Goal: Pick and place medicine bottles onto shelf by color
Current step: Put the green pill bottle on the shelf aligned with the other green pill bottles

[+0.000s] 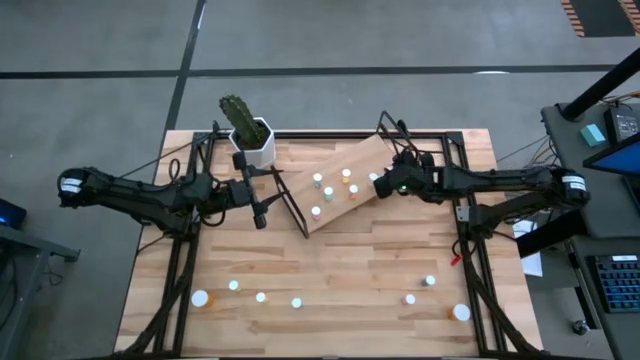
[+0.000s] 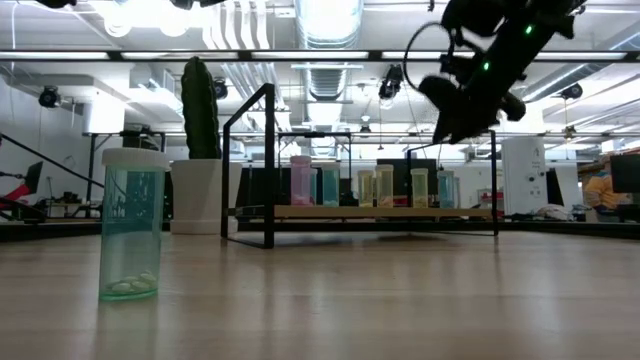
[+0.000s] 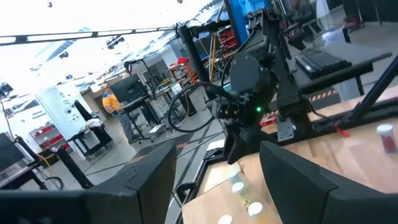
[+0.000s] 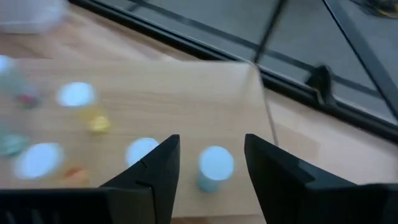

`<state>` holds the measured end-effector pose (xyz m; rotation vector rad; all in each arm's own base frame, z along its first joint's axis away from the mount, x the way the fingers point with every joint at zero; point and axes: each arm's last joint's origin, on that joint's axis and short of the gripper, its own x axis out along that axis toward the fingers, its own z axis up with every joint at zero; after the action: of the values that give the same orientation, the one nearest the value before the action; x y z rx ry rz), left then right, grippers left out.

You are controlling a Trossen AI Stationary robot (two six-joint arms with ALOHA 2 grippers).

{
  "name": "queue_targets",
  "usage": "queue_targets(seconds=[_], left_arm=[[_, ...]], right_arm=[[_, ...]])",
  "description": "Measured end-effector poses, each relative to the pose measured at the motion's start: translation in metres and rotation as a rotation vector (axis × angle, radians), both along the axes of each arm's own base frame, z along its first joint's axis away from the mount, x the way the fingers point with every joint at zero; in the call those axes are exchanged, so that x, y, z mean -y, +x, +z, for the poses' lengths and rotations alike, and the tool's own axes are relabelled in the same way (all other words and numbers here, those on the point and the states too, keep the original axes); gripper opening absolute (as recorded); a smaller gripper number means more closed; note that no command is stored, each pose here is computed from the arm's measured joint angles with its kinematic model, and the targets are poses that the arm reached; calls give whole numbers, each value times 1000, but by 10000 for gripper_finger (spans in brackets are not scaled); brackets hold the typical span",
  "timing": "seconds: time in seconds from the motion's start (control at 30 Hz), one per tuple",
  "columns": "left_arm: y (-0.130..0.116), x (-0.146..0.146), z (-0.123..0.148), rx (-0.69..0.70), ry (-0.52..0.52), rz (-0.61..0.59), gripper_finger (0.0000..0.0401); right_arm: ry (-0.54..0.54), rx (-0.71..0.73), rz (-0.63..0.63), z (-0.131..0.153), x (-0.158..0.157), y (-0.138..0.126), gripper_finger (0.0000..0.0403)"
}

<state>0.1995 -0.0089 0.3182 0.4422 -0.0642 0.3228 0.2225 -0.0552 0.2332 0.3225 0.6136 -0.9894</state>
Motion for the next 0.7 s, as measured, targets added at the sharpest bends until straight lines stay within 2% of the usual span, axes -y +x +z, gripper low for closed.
queue_targets(seconds=[0.17,0.3,0.4,0.53,0.7], left_arm=[[0,2,4,84,-126,-110,215],[6,9,5,128,-227,-248,215],[10,15,8,195,-300,-307,215],[17,27,6,204,-406,-377,215],[30,40,32,224,-417,-425,215]], right_arm=[[-40,49,185,28,-20,-7,159],[-92,50,345,39,-42,-14,149],[-127,57,447,46,-57,-19,142],[-205,73,577,56,-71,-24,134],[-327,115,739,71,-82,-29,129]])
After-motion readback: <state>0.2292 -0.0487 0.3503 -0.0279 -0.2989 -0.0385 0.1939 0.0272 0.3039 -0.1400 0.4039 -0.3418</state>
